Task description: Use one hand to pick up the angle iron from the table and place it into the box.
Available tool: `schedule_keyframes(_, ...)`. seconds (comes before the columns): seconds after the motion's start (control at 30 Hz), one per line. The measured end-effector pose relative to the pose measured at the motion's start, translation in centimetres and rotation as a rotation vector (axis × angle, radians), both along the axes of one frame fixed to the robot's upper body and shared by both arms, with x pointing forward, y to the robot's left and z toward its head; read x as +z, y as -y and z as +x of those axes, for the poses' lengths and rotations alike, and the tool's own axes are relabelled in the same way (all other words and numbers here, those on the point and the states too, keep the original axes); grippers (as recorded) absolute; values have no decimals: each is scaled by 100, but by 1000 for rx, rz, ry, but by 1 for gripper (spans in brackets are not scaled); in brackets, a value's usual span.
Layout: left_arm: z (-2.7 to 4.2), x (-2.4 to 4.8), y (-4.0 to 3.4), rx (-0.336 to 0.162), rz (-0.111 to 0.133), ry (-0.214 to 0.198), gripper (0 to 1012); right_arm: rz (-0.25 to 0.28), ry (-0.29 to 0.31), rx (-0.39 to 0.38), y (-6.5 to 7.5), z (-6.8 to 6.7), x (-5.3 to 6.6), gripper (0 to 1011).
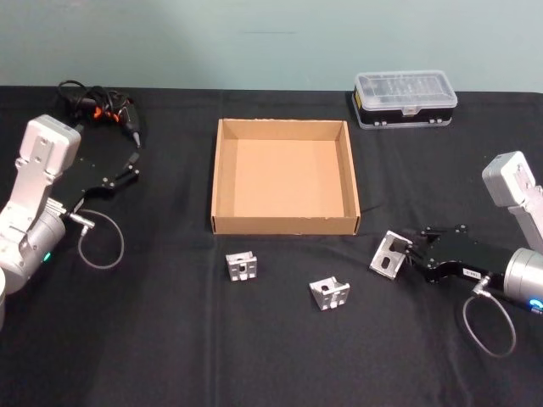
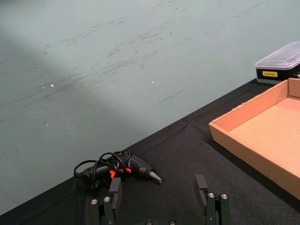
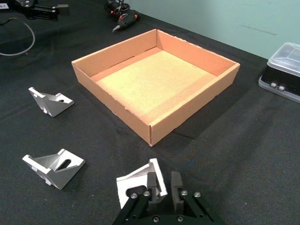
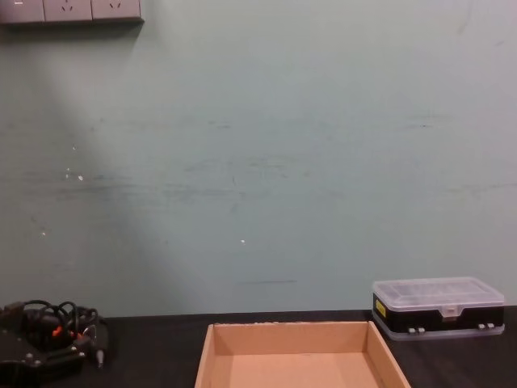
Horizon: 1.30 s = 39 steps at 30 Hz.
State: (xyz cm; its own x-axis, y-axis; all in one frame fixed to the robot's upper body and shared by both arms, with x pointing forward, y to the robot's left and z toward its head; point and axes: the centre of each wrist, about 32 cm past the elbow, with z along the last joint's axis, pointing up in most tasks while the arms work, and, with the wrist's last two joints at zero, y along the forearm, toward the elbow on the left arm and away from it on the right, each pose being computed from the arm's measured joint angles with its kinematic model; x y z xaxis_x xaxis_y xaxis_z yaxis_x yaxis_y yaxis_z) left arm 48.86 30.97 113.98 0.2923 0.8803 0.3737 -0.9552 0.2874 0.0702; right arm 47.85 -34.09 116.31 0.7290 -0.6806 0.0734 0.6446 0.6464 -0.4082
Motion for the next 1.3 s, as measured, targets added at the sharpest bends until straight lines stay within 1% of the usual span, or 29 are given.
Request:
schedule_keyframes(0.03, 0, 0, 0, 0, 0, 0, 1011, 0, 0, 0, 0, 0, 0, 190)
schedule_keyframes(0.1, 0, 0, 0, 0, 0, 0, 1011, 0, 0, 0, 0, 0, 0, 152)
schedule_keyframes(0.17, 0, 0, 0, 0, 0, 0, 1011, 1, 0, 1, 0, 0, 0, 83)
schedule_keyframes(0.63, 0, 0, 0, 0, 0, 0, 1011, 0, 0, 1, 0, 0, 0, 80)
schedule_keyframes(0.8, 0, 0, 0, 0, 0, 0, 1011, 45, 26, -3, 12, -4, 41, 80)
schedule_keyframes(0.83, 0, 0, 0, 0, 0, 0, 1011, 63, 35, -5, 11, -2, 69, 80)
schedule_keyframes(0.9, 0, 0, 0, 0, 0, 0, 1011, 84, 44, -7, 5, 3, 109, 80)
schedule_keyframes(0.93, 0, 0, 0, 0, 0, 0, 1011, 101, 55, -7, -2, 11, 157, 80)
schedule_keyframes(1.0, 0, 0, 0, 0, 0, 0, 1011, 119, 67, -8, -13, 27, 216, 80)
schedule_keyframes(1.03, 0, 0, 0, 0, 0, 0, 1011, 136, 77, -11, -25, 45, 273, 80)
schedule_keyframes(1.1, 0, 0, 0, 0, 0, 0, 1011, 150, 87, -16, -47, 66, 334, 80)
schedule_keyframes(1.13, 0, 0, 0, 0, 0, 0, 1011, 164, 96, -22, -73, 90, 394, 80)
schedule_keyframes(1.2, 0, 0, 0, 0, 0, 0, 1011, 176, 104, -25, -101, 117, 453, 80)
schedule_keyframes(1.23, 0, 0, 0, 0, 0, 0, 1011, 183, 109, -20, -131, 145, 507, 80)
schedule_keyframes(1.3, 0, 0, 0, 0, 0, 0, 1011, 184, 115, -11, -172, 182, 565, 80)
